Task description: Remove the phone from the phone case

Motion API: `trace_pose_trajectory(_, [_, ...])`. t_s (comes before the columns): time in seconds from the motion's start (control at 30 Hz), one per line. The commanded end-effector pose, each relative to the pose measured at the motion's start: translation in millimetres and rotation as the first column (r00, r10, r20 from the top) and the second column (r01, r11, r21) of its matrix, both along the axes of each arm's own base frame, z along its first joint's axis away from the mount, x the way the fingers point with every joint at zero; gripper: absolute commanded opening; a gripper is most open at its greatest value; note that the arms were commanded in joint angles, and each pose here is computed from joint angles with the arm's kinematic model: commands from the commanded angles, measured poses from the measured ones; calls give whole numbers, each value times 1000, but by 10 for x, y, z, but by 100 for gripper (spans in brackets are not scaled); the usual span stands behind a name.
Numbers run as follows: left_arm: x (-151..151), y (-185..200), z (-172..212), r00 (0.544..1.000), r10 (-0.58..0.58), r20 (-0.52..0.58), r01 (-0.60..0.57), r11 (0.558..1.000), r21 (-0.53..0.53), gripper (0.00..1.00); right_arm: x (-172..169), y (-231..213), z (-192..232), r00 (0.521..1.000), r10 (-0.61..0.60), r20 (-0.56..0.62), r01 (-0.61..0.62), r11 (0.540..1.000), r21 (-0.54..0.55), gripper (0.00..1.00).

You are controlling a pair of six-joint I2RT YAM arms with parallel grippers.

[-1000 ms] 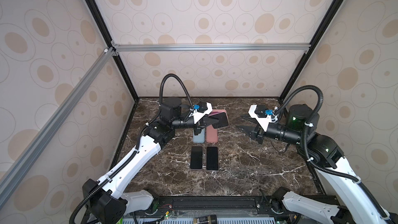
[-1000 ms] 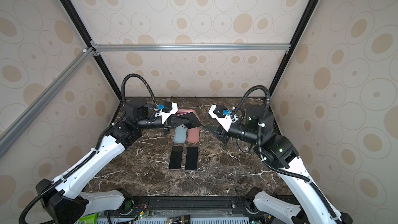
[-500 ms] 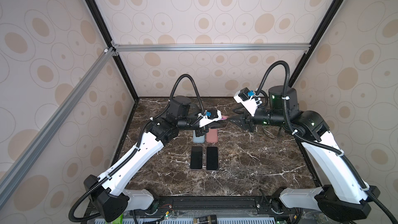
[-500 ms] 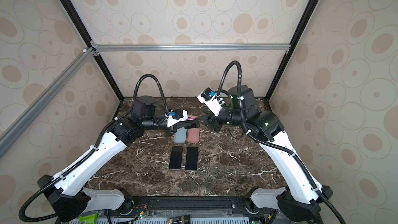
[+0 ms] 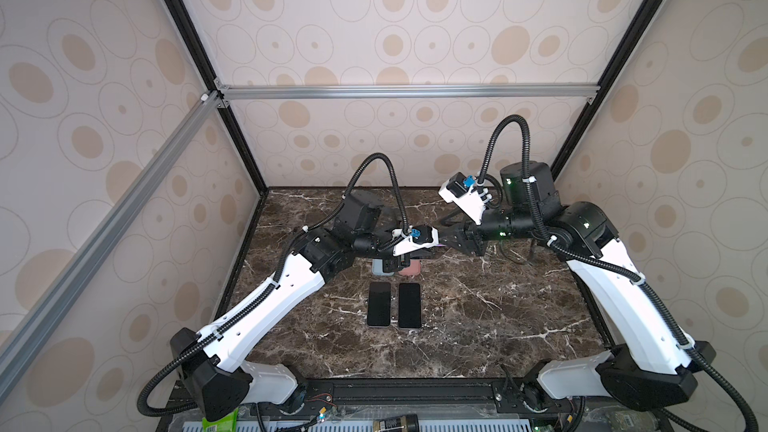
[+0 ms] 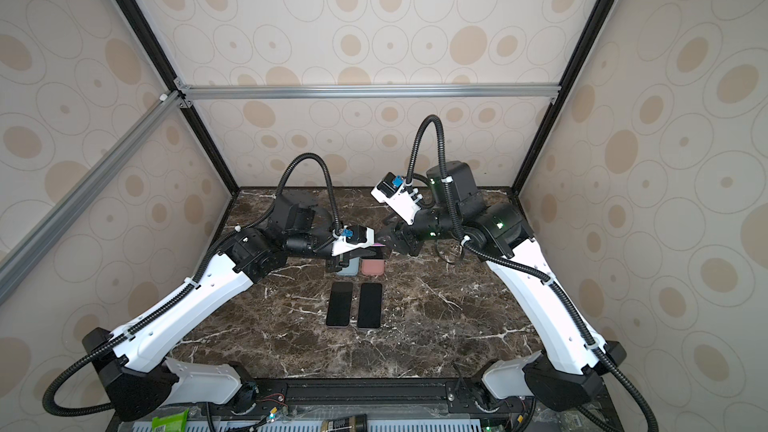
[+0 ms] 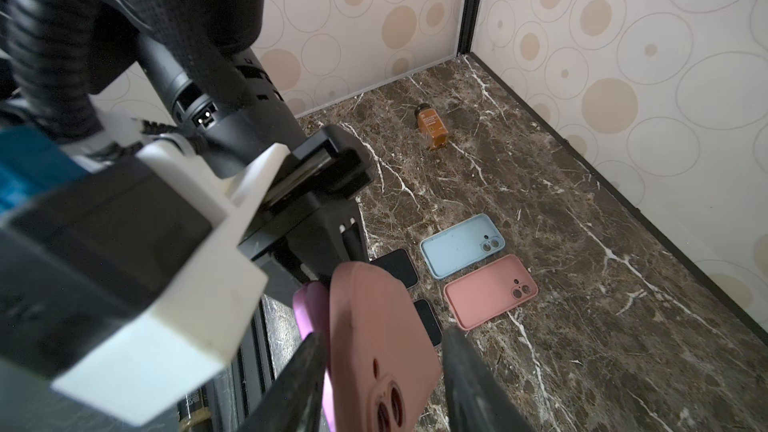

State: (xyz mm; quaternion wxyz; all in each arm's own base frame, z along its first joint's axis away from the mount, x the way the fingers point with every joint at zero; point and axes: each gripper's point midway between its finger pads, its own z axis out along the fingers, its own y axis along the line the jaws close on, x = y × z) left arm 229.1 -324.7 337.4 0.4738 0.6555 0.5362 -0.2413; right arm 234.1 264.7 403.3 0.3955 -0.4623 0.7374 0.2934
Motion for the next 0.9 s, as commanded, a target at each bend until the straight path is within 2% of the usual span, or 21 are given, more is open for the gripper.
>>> trace_pose_trajectory(0.0, [-46,-42,269,995,-39,89,42,998,-41,0,-76,25,-16,999,44,-23,-44,999,-7,48])
trace_pose_trajectory(0.5, [-57,-69,228,995,-45,92,48,998,-30,0,153,-69,-442,997,-32,-75,17,980,-200,45])
trace_pose_trajectory(0.87, [-52,-106,258,994,-49,100,54,998,-43,0,136,10,-654,988,5,-154,-41,972,-233,42])
